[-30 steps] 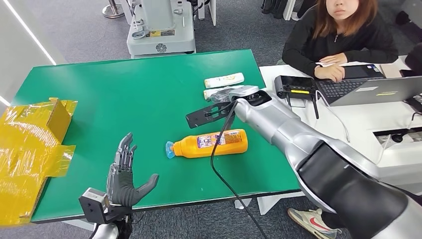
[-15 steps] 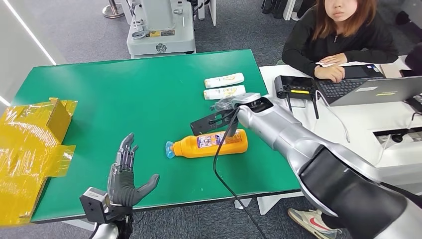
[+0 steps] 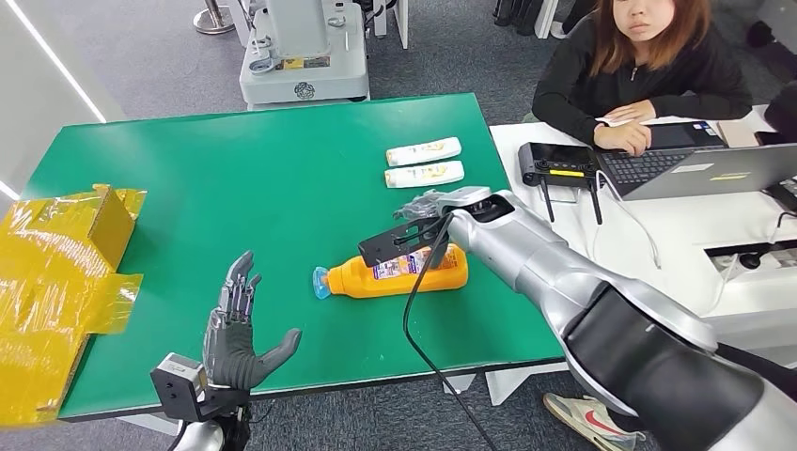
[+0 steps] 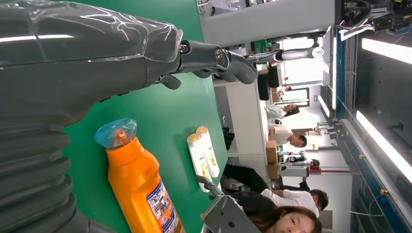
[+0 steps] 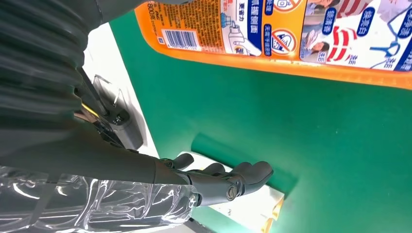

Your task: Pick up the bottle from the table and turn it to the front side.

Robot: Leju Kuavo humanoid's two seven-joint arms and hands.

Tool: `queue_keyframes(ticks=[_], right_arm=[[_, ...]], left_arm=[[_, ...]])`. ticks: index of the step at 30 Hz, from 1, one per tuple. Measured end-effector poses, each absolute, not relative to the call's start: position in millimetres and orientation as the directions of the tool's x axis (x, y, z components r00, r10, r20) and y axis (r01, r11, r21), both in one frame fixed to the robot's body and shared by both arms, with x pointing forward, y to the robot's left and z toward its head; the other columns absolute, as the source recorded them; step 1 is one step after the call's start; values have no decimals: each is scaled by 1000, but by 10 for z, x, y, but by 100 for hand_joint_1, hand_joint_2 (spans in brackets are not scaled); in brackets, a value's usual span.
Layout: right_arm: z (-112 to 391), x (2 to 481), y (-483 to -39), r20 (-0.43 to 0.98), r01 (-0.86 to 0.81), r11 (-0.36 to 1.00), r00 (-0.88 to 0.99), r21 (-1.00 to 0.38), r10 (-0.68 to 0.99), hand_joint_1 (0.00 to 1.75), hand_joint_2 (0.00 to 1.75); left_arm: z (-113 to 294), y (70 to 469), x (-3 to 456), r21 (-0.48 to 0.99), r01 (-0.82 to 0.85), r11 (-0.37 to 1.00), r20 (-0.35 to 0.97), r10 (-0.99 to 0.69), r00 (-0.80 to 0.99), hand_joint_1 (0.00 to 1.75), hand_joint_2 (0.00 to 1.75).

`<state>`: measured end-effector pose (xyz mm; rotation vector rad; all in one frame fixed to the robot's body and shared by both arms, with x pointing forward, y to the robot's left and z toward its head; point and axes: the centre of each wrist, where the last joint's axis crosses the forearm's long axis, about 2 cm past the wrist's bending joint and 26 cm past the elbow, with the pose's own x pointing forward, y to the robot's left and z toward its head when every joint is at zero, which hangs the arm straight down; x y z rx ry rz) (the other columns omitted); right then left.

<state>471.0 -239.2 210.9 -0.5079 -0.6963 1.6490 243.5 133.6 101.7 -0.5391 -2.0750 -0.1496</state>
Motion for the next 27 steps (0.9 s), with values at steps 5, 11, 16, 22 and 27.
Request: queue_keyframes(ticks=[5,11,16,22,27], right_arm=[[2070,4693,-2396,46,-723,-108,-189,-682,981,0,175],[1987,4657,-2405,38,-731,-110,-184,-674,982,0,175],[1930,4630,-2411,32,-740,-118,-185,-662,982,0,175],[1867,4598,-2409,26,-749,-126,-187,-650,982,0,175],[1794,4561,-2407,25,-757,-125,-183,-641,983,0,175]], left_arm=[[1017,1335,2434,-107,435,894,835,318,-448,0,175],[1020,1333,2438,-116,440,890,834,328,-444,0,175],[1024,1333,2442,-126,441,889,832,336,-441,0,175],[1029,1332,2448,-128,441,888,831,339,-441,0,175],[1032,1333,2453,-133,441,888,830,343,-440,0,175]])
